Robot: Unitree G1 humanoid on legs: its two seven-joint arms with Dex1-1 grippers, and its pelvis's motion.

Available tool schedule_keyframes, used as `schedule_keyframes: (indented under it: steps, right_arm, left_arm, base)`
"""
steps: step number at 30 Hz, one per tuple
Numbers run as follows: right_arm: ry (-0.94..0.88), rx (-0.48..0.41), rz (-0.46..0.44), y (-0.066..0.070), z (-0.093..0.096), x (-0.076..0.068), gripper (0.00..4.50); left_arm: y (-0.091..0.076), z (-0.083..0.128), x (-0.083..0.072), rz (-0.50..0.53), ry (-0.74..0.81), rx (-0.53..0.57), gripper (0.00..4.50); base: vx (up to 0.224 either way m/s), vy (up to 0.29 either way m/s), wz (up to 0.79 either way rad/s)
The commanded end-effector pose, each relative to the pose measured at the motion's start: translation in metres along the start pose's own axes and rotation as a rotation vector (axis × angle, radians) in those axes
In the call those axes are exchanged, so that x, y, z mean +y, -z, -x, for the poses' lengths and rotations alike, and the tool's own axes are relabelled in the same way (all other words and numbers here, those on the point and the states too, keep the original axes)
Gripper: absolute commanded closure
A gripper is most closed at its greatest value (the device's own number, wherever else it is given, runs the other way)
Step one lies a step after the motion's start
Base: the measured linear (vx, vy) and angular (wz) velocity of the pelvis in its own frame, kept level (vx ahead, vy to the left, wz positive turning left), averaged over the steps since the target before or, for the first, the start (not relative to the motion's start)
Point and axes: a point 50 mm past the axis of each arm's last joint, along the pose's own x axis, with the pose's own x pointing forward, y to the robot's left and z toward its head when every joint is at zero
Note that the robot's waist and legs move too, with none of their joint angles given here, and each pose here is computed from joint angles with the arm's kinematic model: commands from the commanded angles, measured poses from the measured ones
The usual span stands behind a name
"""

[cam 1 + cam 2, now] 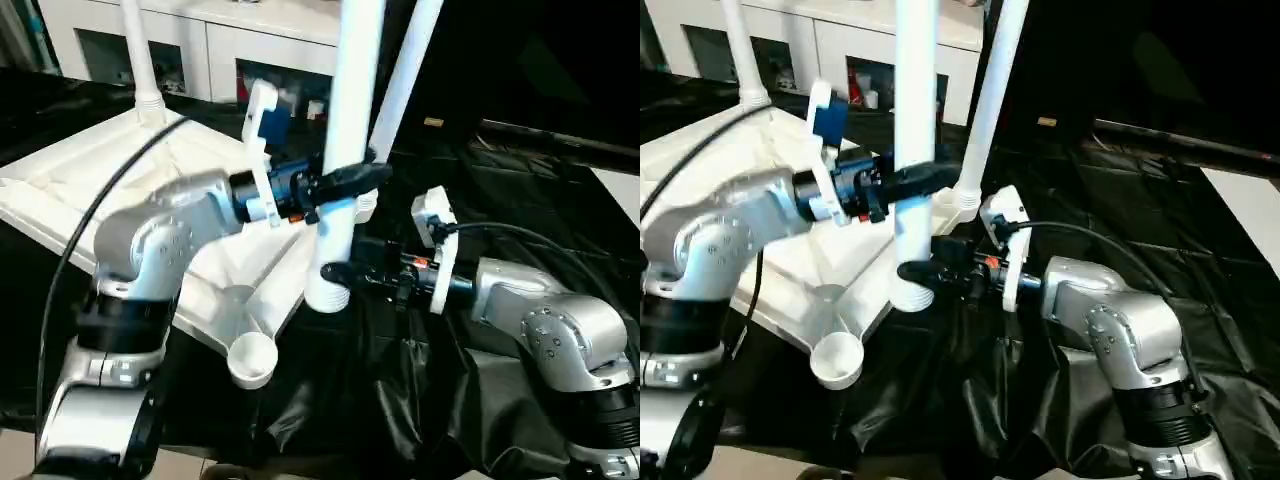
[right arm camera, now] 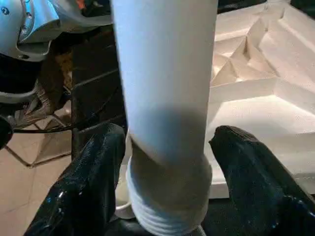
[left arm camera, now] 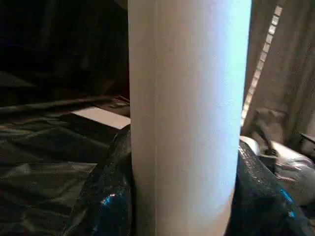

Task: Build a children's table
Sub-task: Pick table leg

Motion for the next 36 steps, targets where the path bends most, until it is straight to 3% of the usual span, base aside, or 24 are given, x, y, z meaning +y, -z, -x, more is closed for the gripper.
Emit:
schedule_keyframes:
  steps: [1,14,25,33,36]
  right_arm:
    - [-0.013,0.01,-0.002,-0.0017,-0.0018,-0.0004,1.42]
    - [-0.077,0.036,-0.002,-0.0016,-0.0048,0.0023,1.42]
    - [-0.089,0.02,-0.026,0.0004,-0.0062,0.0025,2.35]
    - [-0.097,0.009,-0.035,0.0015,-0.006,0.0035,2.54]
    - [-0.087,-0.004,-0.038,0.0013,-0.0059,0.0029,2.54]
  left_arm:
    - [-0.0024,-0.0073,-0.0089,-0.016,0.084,0.012,2.63]
    - [0.0016,-0.0124,-0.011,-0.037,0.136,0.048,2.64]
    - [0.0018,-0.0134,-0.0125,-0.038,0.149,0.041,2.64]
    - [0.0037,-0.0124,-0.0112,-0.051,0.123,0.038,2.64]
    - [0.0046,-0.0114,-0.007,-0.011,0.083,0.029,2.64]
  base:
    - [0.0,0.0,0.0]
    - [0.0,0.0,0.0]
    - [0.0,0.0,0.0]
    - [0.0,0.0,0.0]
    - [0.0,0.0,0.0]
